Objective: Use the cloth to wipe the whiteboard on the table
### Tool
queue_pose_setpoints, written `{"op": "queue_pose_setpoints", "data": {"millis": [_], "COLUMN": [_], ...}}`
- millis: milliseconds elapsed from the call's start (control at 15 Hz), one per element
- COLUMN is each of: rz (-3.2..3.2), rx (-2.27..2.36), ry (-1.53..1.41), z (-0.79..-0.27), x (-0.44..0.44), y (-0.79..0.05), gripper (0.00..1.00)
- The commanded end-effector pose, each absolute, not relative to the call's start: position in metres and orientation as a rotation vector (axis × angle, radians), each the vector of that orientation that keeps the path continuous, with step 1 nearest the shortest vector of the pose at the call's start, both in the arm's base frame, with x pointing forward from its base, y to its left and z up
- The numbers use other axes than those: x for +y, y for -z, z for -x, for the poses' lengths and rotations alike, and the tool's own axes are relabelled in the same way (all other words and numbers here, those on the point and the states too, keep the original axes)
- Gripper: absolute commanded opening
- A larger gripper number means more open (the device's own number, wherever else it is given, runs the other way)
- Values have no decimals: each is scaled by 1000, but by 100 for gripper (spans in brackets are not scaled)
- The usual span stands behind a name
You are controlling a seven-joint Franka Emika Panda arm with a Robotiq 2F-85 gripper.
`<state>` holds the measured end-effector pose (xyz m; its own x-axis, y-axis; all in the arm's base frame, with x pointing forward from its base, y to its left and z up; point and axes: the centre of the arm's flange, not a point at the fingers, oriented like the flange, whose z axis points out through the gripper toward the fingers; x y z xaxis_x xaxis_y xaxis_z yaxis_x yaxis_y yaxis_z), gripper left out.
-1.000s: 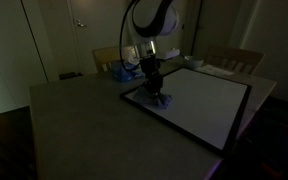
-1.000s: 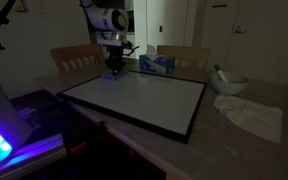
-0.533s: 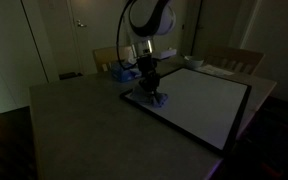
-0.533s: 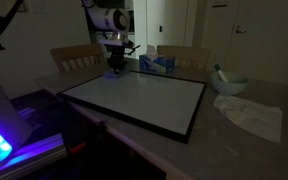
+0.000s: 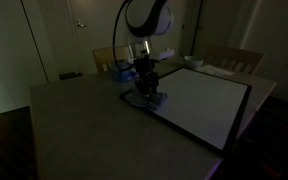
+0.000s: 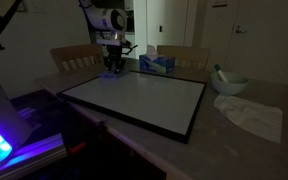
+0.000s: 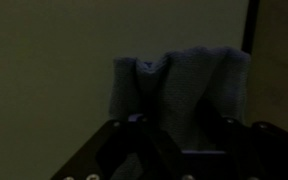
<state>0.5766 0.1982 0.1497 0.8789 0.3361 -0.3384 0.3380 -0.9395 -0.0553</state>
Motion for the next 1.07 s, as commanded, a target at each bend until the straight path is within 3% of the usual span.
{"op": "queue_pose_setpoints", "data": {"millis": [0,133,200,1000], "rz": [-3010,-2987,-2976,-2992], "rx": [595,591,593,563], "ry": [559,547,539,504], "z": [-577,-575,-575,-585], "x": [203,201,199,178], "y": [-150,-156,-159,-211], "gripper": [83,97,99,100]}}
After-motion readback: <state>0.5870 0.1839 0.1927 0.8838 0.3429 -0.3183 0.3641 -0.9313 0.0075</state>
